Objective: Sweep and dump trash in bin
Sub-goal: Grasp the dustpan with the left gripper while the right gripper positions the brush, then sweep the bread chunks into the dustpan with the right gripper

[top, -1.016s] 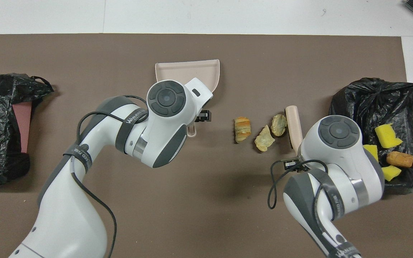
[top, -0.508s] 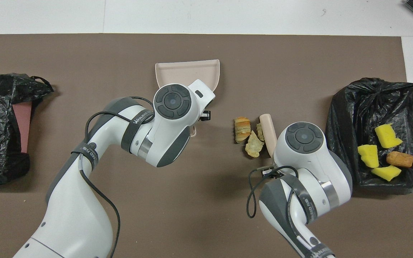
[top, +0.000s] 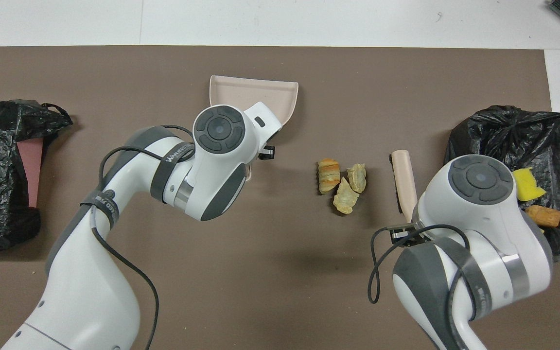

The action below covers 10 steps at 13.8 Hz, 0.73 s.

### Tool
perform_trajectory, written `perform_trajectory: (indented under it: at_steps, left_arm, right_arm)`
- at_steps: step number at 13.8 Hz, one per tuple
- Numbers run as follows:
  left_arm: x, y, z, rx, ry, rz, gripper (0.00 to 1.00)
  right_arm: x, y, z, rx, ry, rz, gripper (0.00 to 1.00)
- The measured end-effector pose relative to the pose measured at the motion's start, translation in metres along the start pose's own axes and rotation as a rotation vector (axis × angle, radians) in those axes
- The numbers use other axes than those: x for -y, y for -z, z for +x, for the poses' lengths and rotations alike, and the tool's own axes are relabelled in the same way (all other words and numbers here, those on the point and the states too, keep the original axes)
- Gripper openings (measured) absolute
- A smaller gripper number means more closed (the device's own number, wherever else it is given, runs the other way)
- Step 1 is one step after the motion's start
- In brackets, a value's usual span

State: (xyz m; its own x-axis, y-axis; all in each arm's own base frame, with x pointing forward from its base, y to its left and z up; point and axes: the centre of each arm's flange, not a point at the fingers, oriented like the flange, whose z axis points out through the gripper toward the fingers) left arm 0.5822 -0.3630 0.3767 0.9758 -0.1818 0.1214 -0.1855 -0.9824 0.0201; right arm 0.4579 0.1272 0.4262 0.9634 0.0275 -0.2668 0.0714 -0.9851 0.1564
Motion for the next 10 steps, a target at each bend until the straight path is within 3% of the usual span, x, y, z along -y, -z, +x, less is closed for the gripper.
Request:
perform_trajectory:
  at_steps: [4, 8, 10]
  left_arm:
    - [0.046, 0.040, 0.004, 0.045, -0.218, 0.019, 0.31]
    - [0.059, 0.031, -0.012, 0.095, -0.559, 0.016, 0.31]
    - [0.082, 0.030, -0.017, 0.125, -0.740, 0.006, 0.31]
  right_arm:
    - [0.000, -0.021, -0.007, 0.022, 0.066, -0.007, 0.26]
    - [0.004, -0.046, 0.007, 0.043, 0.080, 0.001, 0.26]
    - [0.006, -0.045, 0.010, 0.020, 0.041, 0.013, 0.26]
